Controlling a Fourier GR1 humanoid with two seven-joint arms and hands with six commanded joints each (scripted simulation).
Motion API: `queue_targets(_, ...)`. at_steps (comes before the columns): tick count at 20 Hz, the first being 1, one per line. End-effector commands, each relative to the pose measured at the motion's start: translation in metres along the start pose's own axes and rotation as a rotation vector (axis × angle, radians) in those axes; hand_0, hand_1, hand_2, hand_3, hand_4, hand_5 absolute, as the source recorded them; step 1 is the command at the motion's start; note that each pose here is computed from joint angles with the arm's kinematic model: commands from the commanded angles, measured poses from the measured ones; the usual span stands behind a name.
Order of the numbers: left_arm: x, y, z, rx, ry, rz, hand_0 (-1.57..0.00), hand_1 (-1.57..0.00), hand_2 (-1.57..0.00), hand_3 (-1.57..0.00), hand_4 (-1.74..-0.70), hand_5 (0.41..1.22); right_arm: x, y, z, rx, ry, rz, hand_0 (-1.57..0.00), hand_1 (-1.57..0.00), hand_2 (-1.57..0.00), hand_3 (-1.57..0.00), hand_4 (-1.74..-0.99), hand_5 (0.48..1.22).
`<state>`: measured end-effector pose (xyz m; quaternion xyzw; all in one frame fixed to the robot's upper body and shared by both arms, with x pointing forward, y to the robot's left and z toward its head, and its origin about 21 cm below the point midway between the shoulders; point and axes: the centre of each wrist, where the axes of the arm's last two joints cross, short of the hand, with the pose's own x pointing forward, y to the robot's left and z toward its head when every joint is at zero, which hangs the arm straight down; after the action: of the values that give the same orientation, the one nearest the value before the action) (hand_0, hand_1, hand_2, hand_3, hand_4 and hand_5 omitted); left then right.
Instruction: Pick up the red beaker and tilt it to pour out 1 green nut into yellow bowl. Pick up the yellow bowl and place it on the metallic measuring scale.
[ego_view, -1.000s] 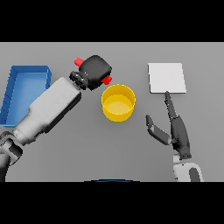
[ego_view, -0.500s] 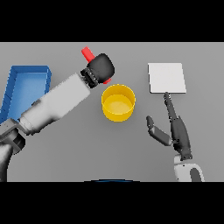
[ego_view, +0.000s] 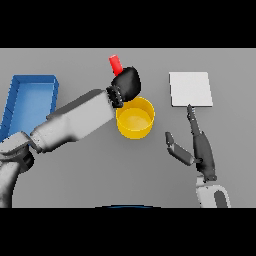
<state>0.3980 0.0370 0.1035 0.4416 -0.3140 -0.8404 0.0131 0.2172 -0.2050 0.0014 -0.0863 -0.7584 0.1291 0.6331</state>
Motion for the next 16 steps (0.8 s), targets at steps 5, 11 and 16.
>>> queue_targets(5,-0.003,0.014,-0.005,-0.048,-0.039,-0.199,-1.57,-1.57,-1.57,-1.57,-1.73,1.221,0.001,0.000,0.001,0.003,-0.032,0.009,0.00,0.00,0.00,0.00,-1.061,0.671)
queue_targets(11,-0.014,0.035,-0.009,-0.041,-0.036,-0.280,-1.57,-1.57,-1.57,-1.57,-1.73,1.221,0.006,0.000,-0.005,0.003,-0.028,0.017,0.00,0.00,0.00,0.00,-1.027,0.686)
queue_targets(16,-0.079,0.056,0.001,-0.007,0.075,-0.167,-1.57,-1.57,-1.57,-1.57,-1.73,1.221,0.003,0.004,0.002,-0.002,-0.037,0.038,0.00,0.00,0.00,0.00,-1.023,0.682)
